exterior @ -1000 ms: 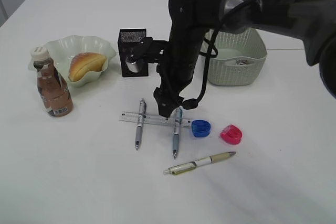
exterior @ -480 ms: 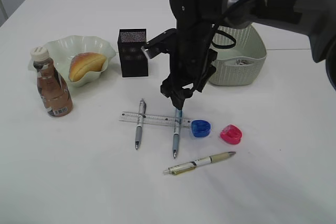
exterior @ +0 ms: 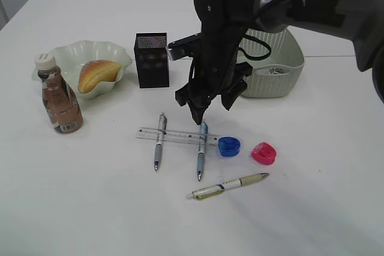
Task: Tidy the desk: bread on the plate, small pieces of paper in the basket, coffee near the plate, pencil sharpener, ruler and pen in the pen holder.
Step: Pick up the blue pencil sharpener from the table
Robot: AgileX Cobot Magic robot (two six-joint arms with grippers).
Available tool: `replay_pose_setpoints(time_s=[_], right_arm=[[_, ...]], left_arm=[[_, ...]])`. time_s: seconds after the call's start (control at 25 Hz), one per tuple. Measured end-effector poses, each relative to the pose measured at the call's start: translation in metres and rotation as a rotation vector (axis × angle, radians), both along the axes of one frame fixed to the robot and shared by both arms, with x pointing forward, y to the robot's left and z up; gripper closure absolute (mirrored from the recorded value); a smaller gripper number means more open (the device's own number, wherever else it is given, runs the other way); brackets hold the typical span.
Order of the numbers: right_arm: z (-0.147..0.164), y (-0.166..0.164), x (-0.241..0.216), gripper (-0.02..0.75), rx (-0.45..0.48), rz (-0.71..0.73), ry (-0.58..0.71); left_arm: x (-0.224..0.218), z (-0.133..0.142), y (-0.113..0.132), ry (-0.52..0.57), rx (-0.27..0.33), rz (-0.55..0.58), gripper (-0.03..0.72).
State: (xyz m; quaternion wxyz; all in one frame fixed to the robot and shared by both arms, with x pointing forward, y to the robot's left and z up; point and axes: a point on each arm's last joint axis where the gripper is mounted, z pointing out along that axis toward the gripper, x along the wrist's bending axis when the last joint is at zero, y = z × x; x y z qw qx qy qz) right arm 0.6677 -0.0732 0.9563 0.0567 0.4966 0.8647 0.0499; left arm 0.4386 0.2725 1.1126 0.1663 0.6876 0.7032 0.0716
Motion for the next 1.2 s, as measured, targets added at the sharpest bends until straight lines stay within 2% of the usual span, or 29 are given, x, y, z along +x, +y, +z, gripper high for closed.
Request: replay_pose_setpoints(time_s=[0.48,0.84,1.2], right_arm=[[0.024,-0.012,-0.027,0.174,0.020,-0.046,0.030],[-0.006,-0.025,-0.054,0.174,-0.046,-0.096,0.167],[-0.007,-0.025,-0.054,0.173,-0.041,-0.166,0.169]], left_arm=[[0.000,0.000,0.000,0.000,0.000,0.000,0.255],[0.000,0.000,0.000,0.000,0.000,0.000,0.255],[0.000,0.000,0.000,0.005,-0.017,0.035,0.255]])
